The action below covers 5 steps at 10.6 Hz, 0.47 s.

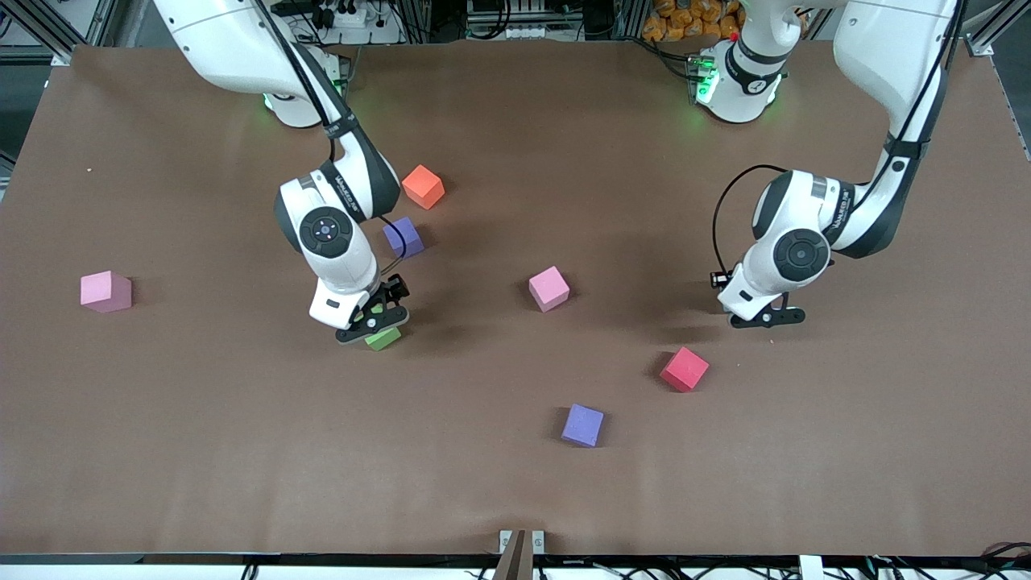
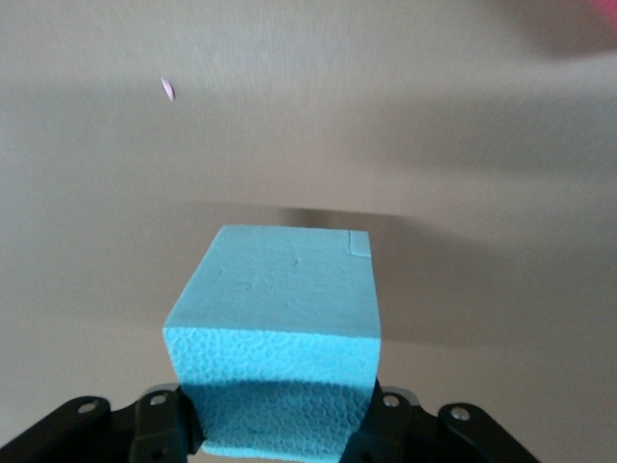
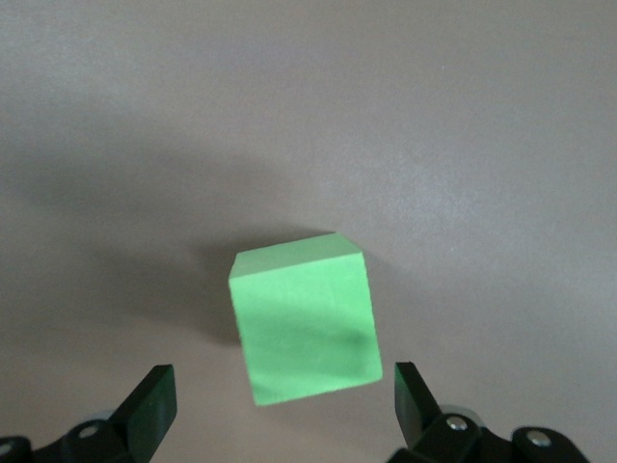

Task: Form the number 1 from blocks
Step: 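Lift the cyan cube with the left gripper while the right gripper grasps the green cube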

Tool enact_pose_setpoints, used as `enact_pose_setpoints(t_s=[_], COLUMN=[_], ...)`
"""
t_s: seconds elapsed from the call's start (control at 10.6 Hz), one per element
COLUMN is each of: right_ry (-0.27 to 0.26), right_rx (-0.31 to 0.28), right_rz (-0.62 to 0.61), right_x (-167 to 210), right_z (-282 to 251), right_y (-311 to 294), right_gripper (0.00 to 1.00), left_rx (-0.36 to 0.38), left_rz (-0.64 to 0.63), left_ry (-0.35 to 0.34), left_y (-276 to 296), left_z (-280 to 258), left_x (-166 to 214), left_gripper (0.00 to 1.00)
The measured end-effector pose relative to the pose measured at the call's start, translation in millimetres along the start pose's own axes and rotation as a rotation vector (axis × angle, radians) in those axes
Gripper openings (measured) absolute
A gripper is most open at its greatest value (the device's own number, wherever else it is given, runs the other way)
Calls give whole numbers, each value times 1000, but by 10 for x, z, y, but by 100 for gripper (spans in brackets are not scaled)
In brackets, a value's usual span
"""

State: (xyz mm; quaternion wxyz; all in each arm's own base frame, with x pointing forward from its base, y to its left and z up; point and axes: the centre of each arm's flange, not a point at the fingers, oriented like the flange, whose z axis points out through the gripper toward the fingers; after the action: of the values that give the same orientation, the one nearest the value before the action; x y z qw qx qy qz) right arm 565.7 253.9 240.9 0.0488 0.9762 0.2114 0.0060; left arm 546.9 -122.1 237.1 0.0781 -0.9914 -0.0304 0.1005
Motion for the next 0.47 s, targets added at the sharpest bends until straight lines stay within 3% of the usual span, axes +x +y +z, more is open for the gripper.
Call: enact_pose_setpoints(t_s=[0.47], right_ry=[17], right_rx=[-2], right_rz=[-45], right_x=[74], right_z=[246], right_y=[38], right_gripper=[100], left_rx=[-22], left_rz=[38], left_ry=[52], left_y=[319], left_z=[-276], left_x=[4], left_gripper=[55])
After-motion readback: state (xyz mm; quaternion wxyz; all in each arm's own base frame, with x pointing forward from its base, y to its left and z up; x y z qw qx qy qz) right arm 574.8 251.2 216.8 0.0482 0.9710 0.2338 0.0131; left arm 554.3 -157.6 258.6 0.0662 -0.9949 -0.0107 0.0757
